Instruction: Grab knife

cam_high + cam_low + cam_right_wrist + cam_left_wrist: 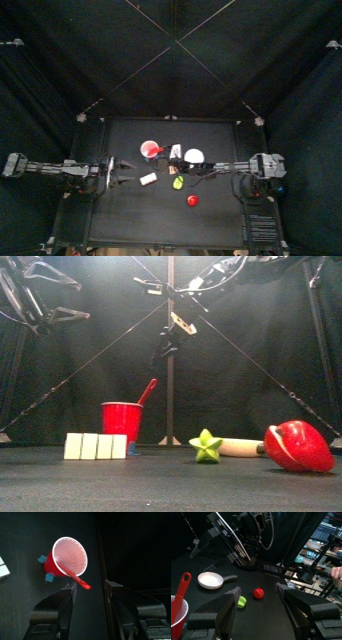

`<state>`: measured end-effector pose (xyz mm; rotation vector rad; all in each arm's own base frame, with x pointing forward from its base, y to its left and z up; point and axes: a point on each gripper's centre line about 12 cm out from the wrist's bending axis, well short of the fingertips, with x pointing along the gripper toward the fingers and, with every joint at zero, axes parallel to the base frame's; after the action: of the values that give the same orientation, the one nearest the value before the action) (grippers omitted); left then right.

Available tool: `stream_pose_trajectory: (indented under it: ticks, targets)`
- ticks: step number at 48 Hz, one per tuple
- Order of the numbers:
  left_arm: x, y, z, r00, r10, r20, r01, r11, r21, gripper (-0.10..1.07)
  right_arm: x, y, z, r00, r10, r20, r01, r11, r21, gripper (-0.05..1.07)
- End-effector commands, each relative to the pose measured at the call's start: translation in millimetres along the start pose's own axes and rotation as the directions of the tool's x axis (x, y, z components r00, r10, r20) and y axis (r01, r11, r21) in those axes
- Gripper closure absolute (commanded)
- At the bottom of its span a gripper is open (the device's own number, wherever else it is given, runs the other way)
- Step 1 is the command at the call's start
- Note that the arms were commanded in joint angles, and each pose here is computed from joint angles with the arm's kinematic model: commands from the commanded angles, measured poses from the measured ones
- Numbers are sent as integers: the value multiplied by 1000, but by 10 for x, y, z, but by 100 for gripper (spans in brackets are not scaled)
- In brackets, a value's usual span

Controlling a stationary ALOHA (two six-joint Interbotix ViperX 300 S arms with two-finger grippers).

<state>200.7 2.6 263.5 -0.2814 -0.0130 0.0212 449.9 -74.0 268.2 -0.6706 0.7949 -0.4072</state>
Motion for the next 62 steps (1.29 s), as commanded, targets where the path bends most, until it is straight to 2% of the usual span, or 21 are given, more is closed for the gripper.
stream_pose_trajectory:
  ticks: [1, 9, 17, 24, 33, 41, 52, 58, 62]
  targets:
    - [22, -15, 64, 1000, -3, 18, 3, 1000, 0, 4, -123, -91, 162, 998, -56, -41, 54, 997, -57, 18]
    - [22, -17, 62, 1000, -4, 16, 4, 1000, 7, 4, 33, 35, 157, 975, -75, -208, 27, 974, -226, 18]
    - [-1, -37, 48, 1000, -11, -14, 12, 1000, 20, 4, 182, 23, 236, 951, -101, -292, 4, 949, -315, 18]
    - [-63, -66, 84, 999, -19, -27, 20, 1000, 20, 4, 268, 23, 316, 944, -114, -311, -2, 937, -348, 18]
    - [-155, -77, 113, 999, -33, 4, 33, 999, 32, 4, 379, 102, 284, 934, -115, -338, -36, 912, -409, 19]
    - [-239, -80, 176, 998, -41, 54, 39, 999, 32, 4, 417, 77, 244, 926, -126, -357, -38, 907, -419, 19]
    - [-258, -73, 191, 995, -43, 89, 41, 999, 30, 4, 525, 85, 205, 916, -130, -380, -70, 880, -470, 19]
    - [-263, -73, 206, 994, -46, 104, 43, 999, 30, 4, 615, 33, 220, 909, -152, -388, -58, 876, -480, 19]
    - [-264, -74, 201, 994, -47, 103, 44, 999, 30, 4, 622, 5, 260, 905, -172, -389, -52, 863, -503, 19]
